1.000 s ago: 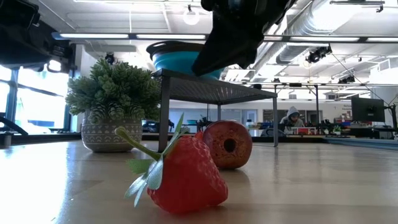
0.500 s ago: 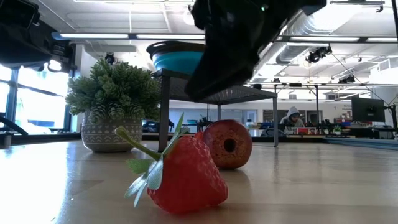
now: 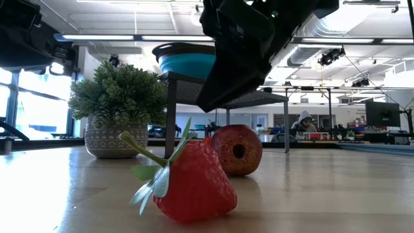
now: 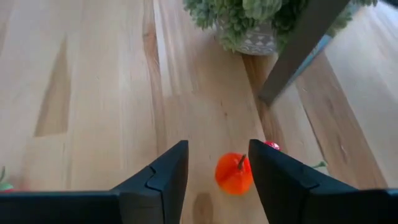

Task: Pick & Place Fruit
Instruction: Put the pear into the blue strainer bowl on the shelf

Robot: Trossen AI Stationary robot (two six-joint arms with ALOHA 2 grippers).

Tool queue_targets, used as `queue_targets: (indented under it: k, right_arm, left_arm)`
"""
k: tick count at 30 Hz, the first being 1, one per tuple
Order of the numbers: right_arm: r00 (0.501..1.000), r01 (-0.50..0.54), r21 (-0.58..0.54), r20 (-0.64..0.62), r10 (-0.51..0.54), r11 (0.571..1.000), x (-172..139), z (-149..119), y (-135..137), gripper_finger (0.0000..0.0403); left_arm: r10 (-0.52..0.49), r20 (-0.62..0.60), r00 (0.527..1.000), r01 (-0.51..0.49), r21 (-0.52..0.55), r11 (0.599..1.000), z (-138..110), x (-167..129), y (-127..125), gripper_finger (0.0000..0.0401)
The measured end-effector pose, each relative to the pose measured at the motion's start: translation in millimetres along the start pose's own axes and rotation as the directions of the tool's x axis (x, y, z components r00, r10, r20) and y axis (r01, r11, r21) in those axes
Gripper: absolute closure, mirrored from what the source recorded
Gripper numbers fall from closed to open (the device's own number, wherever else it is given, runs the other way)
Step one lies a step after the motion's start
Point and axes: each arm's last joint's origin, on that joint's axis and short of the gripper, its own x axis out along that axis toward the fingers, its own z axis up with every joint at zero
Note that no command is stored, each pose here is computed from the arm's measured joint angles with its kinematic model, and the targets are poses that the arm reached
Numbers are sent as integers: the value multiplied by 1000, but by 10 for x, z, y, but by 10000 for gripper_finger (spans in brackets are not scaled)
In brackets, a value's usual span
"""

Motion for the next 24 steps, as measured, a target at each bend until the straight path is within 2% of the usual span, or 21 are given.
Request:
queue_targets:
  k: [7, 14, 24]
  right_arm:
    - [999, 51, 2, -14, -51, 999, 32, -71, -72, 241]
    - [1000, 19, 42, 13, -19, 999, 93, -151, -133, 241]
    - [1000, 16, 37, 16, -17, 999, 92, -144, -130, 241]
  left_arm:
    - [2, 8, 1000, -2, 0, 1000, 7, 1, 1, 399]
    - [84, 43, 996, -84, -3, 996, 46, 0, 29, 399]
    - [91, 39, 995, -91, -5, 996, 43, 0, 31, 399]
